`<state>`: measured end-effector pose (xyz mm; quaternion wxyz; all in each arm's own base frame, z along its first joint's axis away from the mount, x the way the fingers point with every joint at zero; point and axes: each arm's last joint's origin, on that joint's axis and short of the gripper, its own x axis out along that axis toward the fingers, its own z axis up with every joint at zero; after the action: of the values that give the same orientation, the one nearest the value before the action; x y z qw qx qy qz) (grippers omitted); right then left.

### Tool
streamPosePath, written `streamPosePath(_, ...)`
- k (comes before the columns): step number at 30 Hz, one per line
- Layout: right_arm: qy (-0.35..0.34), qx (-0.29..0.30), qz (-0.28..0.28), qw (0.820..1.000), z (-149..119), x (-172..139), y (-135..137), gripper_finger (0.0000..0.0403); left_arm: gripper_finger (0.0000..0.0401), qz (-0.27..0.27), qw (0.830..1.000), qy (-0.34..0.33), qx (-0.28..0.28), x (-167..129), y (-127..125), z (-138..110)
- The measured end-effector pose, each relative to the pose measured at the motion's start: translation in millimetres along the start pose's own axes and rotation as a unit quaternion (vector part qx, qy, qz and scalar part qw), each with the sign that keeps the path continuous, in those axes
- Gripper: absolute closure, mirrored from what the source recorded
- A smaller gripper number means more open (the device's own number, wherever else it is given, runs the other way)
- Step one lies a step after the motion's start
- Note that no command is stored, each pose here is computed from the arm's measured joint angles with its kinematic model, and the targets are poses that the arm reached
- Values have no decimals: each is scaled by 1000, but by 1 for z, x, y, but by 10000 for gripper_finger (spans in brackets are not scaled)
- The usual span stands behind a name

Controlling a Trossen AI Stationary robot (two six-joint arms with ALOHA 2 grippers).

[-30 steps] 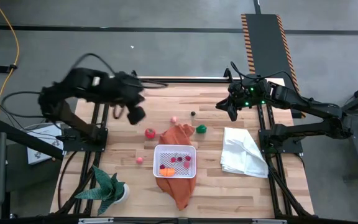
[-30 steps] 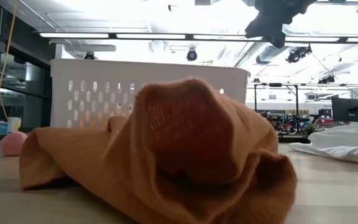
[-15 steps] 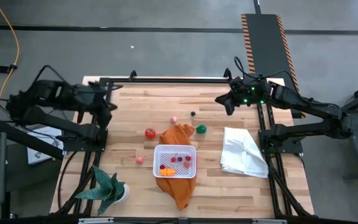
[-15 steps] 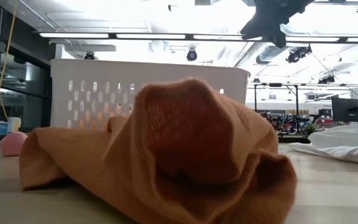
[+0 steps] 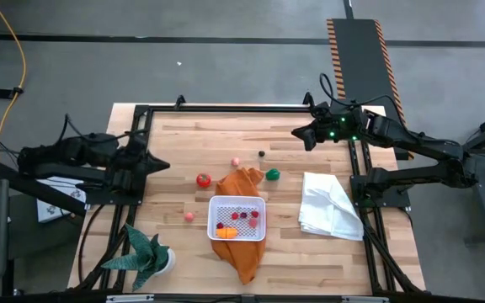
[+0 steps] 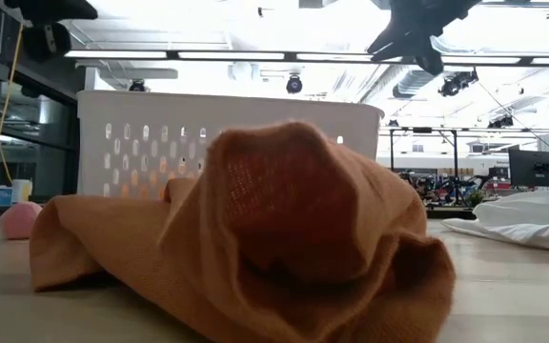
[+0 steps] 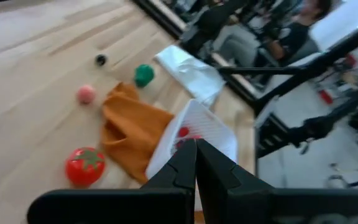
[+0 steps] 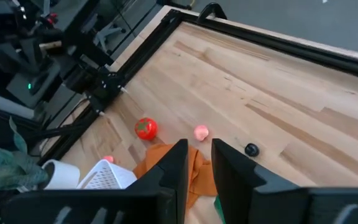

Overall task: Pick and placing Produce into tupperware
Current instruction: Put the red tomato into the white basket

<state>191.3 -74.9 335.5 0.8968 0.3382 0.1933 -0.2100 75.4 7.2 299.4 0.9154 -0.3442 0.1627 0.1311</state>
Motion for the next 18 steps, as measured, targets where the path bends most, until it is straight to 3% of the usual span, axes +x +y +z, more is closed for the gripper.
streamPosePath(9, -1, 17, -2, 1000, 0, 0, 0, 340, 401, -40, 999, -7, -10, -22, 17, -20)
streamPosePath(18, -7, 28, -15, 999, 0, 0, -1, 340, 401, -12, 1000, -6, -13, -40, 32, -33)
